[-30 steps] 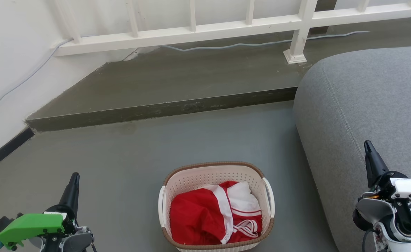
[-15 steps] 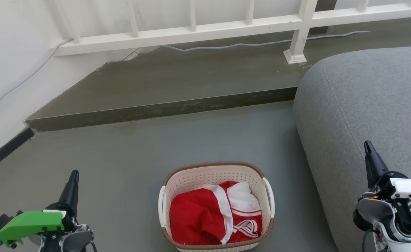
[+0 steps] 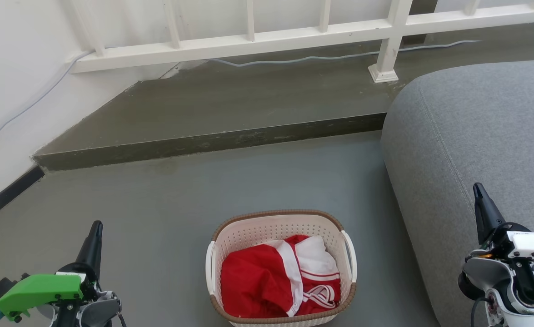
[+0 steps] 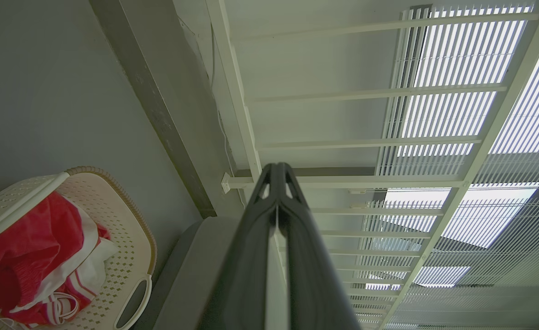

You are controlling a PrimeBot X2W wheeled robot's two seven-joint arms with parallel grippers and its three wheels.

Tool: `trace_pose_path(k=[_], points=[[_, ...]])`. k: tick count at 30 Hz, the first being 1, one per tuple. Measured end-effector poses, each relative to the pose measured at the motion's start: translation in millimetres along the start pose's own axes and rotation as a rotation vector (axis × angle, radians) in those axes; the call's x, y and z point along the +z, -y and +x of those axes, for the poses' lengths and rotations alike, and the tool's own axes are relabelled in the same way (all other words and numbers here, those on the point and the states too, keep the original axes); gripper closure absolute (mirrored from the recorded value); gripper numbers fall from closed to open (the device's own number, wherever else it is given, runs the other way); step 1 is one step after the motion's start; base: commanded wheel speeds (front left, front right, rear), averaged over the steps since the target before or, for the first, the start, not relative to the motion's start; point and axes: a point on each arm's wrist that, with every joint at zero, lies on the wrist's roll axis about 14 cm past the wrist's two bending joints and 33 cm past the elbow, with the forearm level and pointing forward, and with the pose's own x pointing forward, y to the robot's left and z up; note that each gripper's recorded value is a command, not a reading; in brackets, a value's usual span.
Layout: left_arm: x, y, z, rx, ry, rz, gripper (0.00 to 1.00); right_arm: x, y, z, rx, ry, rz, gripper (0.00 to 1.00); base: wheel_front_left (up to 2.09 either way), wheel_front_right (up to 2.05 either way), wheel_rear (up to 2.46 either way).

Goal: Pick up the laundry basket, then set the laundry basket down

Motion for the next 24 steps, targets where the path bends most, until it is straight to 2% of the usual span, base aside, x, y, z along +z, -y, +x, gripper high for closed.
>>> trace_pose_path(k=[24], points=[[0.4, 0.1, 0.0, 0.000, 0.001, 0.000, 1.00, 0.3, -0.1, 0.0, 0.001, 0.001, 0.000, 1.00, 0.00, 0.00, 0.00]])
